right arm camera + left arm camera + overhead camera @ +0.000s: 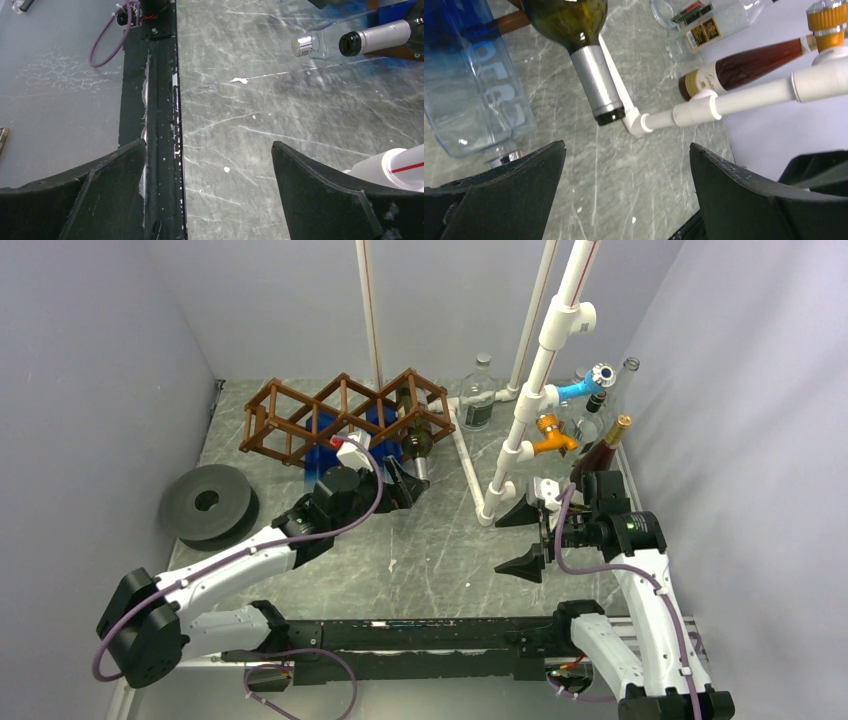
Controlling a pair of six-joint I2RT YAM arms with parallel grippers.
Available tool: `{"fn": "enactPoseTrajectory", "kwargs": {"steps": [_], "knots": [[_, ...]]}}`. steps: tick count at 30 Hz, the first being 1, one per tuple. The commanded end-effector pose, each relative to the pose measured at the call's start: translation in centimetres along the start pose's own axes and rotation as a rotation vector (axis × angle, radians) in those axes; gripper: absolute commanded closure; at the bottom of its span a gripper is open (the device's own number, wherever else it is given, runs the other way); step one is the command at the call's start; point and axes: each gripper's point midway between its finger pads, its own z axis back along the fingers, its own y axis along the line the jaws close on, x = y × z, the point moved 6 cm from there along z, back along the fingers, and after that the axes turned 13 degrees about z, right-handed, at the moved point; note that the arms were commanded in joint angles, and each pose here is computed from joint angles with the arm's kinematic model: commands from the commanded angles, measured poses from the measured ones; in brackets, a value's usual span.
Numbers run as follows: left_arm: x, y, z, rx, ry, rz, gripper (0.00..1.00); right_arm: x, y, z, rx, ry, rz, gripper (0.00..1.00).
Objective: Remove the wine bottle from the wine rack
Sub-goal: Pick up the wine bottle from the wine rack.
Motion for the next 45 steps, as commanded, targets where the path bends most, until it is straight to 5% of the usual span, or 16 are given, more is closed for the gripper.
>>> {"fn": "enactPoseTrajectory", "kwargs": {"steps": [1,13,45], "knots": [[1.5,-2.0,-1.9,-0.083,-0.116,0.052,0.01,0.3,0.2,-0.2,0.006,-0.042,0.063,0.01],[1.6,-0.4,-6.5,0.045,-0.136,0.066,0.03,0.0,0.3,-0.1,-0.021,-0.022,0.078,0.01],[1.9,2.1,-12.3,-0.018,-0.103,0.106,0.3,-0.9,-0.1,-0.2,-0.033,0.005,0.058,0.01]]}}
